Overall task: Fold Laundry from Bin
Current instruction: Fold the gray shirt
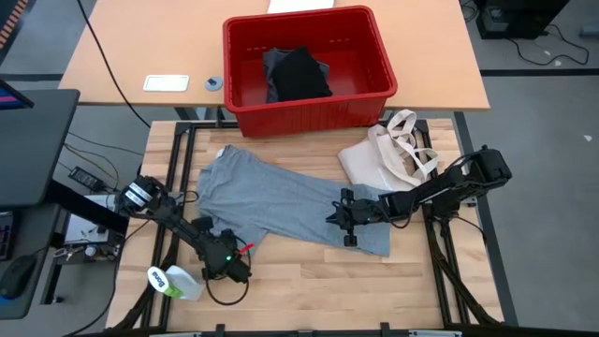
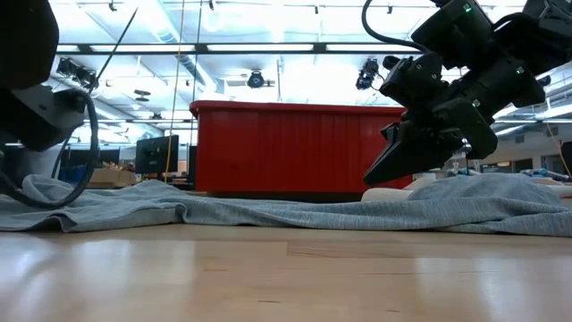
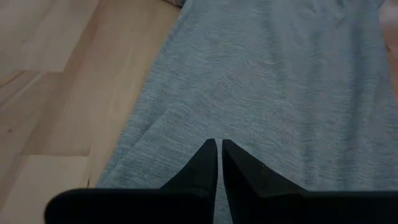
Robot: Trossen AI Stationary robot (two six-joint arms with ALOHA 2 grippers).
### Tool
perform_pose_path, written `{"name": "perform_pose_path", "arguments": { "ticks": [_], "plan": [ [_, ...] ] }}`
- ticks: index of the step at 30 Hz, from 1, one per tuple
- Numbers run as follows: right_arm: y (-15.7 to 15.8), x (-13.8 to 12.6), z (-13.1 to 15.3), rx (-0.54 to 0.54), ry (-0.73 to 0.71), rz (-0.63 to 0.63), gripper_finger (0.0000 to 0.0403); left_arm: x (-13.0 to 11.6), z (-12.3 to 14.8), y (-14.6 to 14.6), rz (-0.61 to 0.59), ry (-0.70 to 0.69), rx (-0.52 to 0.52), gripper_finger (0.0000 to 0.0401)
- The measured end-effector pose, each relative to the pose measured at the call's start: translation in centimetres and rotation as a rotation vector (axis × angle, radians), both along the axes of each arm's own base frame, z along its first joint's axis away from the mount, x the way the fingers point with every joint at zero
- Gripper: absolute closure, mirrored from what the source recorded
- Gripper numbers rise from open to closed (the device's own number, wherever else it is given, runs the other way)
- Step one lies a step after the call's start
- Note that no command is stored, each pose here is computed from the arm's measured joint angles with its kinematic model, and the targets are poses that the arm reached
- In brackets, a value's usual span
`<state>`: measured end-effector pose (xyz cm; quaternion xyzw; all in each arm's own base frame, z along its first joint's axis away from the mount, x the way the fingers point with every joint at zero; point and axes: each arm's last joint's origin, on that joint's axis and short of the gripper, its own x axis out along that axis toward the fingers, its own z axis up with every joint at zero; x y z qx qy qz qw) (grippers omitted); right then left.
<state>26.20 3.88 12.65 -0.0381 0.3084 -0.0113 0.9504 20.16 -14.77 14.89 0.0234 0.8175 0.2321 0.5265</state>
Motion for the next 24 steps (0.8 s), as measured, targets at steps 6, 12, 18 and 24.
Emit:
{"name": "perform_pose_path", "arguments": {
  "ticks": [6, 12, 18, 24],
  "plan": [
    [0.0, 0.0, 0.01, 0.0, 0.0, -0.001, 0.0369, -0.03, 0.02, -0.01, 0.04, -0.003, 0.01, 0.0315],
    [0.0, 0.0, 0.0, 0.0, 0.0, -0.001, 0.0369, 0.01, 0.02, 0.04, 0.049, -0.007, 0.018, 0.0206],
    [0.08, -0.01, 0.0, 0.032, 0.001, -0.001, 0.0369, 0.05, 0.02, 0.1, 0.028, -0.027, 0.044, 0.0158],
    [0.19, -0.02, -0.02, 0.061, 0.005, 0.015, 0.0369, -0.03, 0.02, -0.06, -0.068, -0.073, 0.099, 0.0165]
  ]
}}
